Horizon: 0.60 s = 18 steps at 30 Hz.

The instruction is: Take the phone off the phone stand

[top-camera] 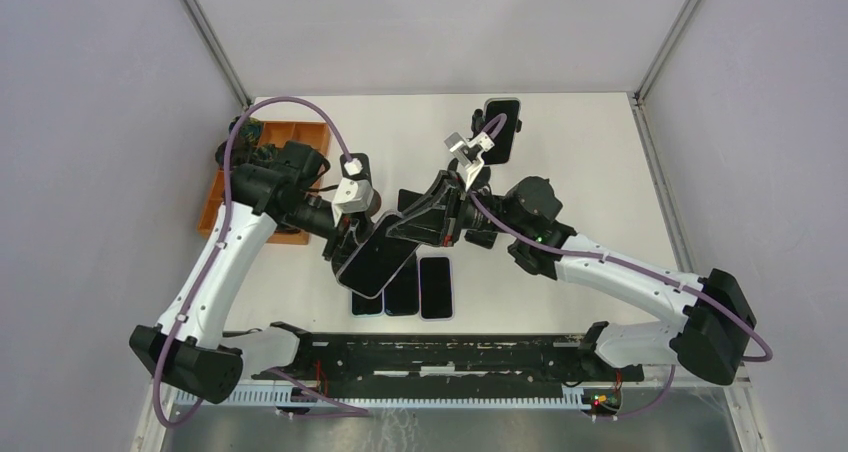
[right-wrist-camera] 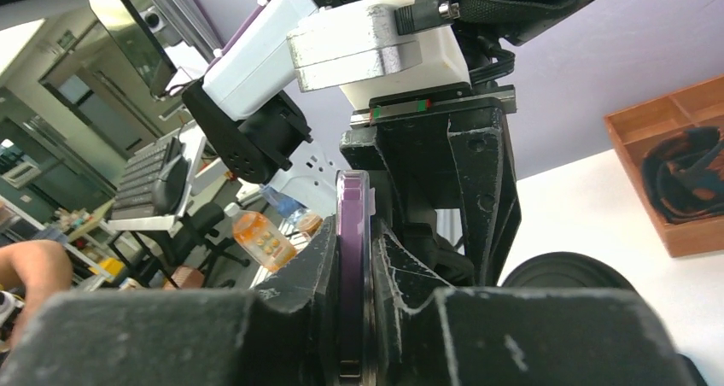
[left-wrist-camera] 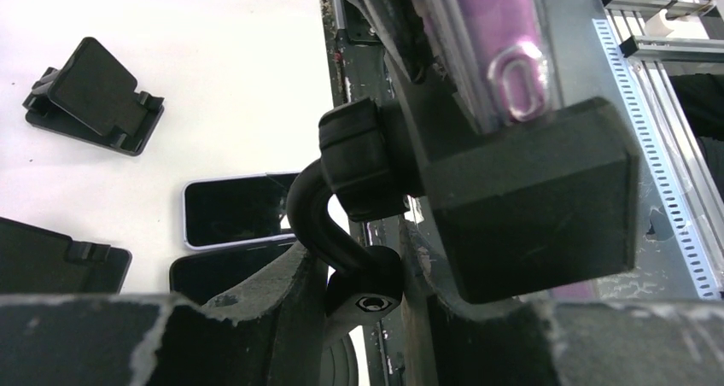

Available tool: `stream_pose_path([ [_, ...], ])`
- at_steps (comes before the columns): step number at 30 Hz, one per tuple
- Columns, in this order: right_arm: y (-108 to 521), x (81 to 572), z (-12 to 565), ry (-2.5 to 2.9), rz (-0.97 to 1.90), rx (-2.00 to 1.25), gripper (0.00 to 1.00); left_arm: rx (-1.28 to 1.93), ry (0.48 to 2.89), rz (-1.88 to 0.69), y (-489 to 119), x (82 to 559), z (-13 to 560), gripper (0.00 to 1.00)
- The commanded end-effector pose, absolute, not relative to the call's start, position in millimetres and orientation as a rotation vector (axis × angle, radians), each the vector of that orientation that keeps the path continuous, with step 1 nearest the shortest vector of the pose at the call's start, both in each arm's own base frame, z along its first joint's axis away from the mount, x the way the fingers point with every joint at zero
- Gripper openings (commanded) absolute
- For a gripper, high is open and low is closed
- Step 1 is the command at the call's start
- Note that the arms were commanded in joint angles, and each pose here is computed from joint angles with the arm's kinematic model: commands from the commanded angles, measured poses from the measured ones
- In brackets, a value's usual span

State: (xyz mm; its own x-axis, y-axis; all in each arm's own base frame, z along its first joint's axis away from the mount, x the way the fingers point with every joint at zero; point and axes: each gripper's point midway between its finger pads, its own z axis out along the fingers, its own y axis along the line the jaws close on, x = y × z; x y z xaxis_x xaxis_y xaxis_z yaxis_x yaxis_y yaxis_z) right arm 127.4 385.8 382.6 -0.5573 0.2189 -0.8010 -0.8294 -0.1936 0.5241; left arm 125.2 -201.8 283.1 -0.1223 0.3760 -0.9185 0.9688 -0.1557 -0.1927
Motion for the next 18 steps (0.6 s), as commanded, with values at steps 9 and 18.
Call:
stream_pose_path([
  [9,352.8,134.8,419.5,1.275,1.664,-0.777,0.00,1.597,1.374,-1.086,-199.2,134.4,289.4,0.02],
  [18,321.6,142.5,438.4,1.199,1.624,-0.705,0.00,1.707,1.318,-0.976,-188.6,129.5,270.9,0.02],
])
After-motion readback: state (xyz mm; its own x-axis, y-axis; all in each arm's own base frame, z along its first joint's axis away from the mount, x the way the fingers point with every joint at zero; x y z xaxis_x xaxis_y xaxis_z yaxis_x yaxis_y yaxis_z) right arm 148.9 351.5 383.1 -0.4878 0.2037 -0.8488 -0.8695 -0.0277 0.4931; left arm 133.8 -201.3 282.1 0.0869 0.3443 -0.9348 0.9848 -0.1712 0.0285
